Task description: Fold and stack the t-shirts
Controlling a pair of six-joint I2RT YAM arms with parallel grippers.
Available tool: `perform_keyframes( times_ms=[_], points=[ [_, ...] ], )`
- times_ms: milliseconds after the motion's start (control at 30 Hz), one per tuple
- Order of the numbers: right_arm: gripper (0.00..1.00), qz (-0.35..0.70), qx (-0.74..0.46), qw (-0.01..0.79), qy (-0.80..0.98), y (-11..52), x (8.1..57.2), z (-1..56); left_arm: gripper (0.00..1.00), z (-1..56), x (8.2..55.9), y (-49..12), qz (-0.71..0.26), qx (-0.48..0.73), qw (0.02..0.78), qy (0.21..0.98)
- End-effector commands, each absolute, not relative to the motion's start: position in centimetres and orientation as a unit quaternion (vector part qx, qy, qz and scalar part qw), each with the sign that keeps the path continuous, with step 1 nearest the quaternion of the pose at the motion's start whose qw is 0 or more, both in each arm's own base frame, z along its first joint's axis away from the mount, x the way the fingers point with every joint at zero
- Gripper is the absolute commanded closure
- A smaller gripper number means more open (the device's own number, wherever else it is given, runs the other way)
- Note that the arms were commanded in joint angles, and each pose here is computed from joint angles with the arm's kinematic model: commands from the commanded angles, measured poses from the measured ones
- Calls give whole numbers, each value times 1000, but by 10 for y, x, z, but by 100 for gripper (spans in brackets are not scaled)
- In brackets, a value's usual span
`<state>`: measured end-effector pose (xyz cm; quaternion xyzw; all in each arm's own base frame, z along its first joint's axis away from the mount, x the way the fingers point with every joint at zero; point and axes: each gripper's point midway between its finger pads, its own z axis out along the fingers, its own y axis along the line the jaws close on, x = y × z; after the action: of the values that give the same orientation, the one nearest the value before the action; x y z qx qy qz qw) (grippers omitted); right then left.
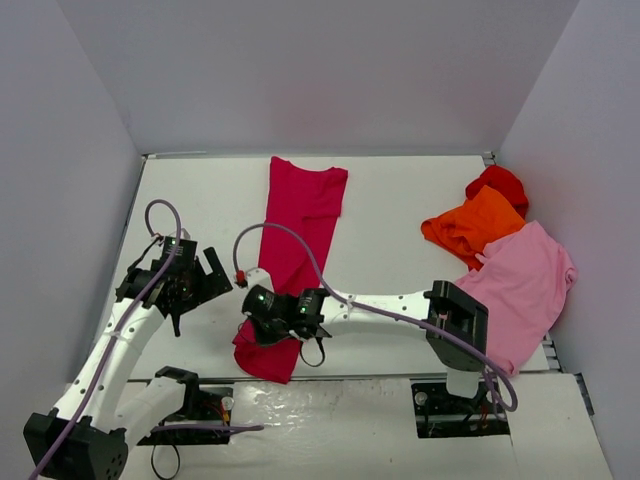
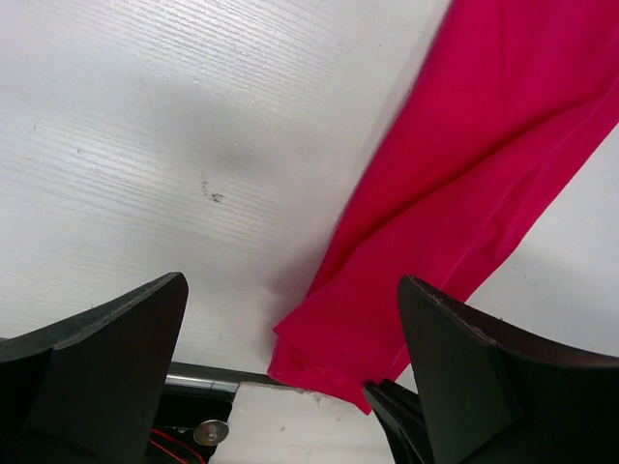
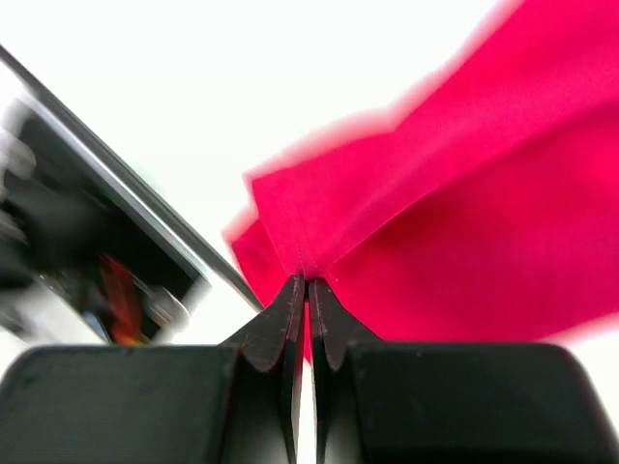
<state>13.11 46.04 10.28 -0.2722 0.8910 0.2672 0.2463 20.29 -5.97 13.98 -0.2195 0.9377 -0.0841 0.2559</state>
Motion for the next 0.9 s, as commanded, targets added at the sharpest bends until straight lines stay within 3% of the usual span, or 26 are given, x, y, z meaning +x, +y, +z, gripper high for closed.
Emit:
perform_keyframes(
  times_ms=[0, 233, 867],
  points=[
    [100, 293, -250, 224, 895, 439, 94, 116, 11, 162, 218, -58, -83, -213, 291, 929],
    [100, 276, -229, 188, 914, 407, 63, 89, 11, 161, 218, -60, -91, -215, 293, 927],
    [100, 252, -214, 165, 929, 377, 45, 65, 11, 158, 218, -60, -87, -210, 288, 930]
  ],
)
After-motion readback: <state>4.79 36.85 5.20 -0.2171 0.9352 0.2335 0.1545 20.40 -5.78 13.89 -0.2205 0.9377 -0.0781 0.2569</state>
